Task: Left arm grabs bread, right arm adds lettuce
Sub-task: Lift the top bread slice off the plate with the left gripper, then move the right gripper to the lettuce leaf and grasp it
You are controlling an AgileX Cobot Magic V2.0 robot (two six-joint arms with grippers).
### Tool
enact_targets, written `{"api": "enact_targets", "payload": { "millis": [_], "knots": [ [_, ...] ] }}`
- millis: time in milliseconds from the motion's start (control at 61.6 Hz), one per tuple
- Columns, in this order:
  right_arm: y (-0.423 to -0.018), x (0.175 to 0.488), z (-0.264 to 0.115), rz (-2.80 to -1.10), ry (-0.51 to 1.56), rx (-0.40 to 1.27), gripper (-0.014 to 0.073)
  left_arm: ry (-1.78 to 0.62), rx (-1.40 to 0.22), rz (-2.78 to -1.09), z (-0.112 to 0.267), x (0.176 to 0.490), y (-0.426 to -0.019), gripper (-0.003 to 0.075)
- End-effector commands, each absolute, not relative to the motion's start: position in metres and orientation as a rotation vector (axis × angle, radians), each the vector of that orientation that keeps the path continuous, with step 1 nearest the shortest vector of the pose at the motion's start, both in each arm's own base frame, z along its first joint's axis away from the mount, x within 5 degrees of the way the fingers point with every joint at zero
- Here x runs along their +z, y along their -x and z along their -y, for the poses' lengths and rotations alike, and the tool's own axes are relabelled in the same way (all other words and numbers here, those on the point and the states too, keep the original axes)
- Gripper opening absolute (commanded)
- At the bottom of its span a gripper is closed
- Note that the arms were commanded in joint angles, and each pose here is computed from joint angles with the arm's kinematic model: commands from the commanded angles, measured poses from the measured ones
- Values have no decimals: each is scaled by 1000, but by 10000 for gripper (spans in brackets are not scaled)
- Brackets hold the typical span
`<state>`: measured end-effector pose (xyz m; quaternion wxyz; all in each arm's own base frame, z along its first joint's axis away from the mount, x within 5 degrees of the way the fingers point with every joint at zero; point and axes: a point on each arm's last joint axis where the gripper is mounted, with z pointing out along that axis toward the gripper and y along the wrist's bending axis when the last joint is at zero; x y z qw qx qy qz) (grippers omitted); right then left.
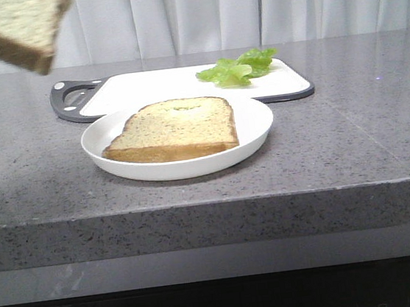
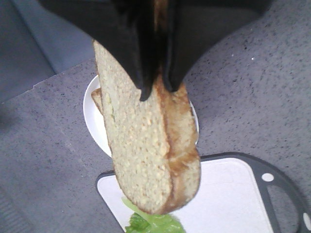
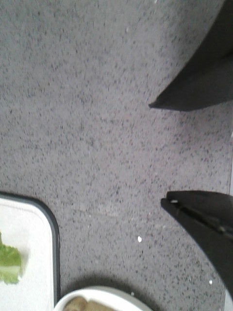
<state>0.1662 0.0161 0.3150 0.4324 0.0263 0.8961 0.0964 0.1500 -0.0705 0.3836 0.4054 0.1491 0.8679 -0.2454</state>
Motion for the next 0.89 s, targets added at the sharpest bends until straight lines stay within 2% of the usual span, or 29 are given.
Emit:
{"api": "enact_targets", "payload": {
  "millis": [0, 292, 568, 746, 876],
  "knots": [
    [-184, 331, -20, -2171, -45, 292, 405, -298, -597, -2053, 60, 396, -133, -20],
    [-246, 341, -36, -2194, -4, 489, 405, -163, -427, -2059, 37, 381, -118, -20],
    [-322, 347, -49, -2171, 1, 671, 405, -164, -430, -2068, 37, 380, -118, -20],
    [-372, 337, -53, -2176, -7, 734, 411, -164, -430, -2068, 37, 380, -118, -20],
    [-406, 332, -56, -2178, 17, 749, 489, -164, -430, -2068, 37, 380, -118, -20]
  ]
}}
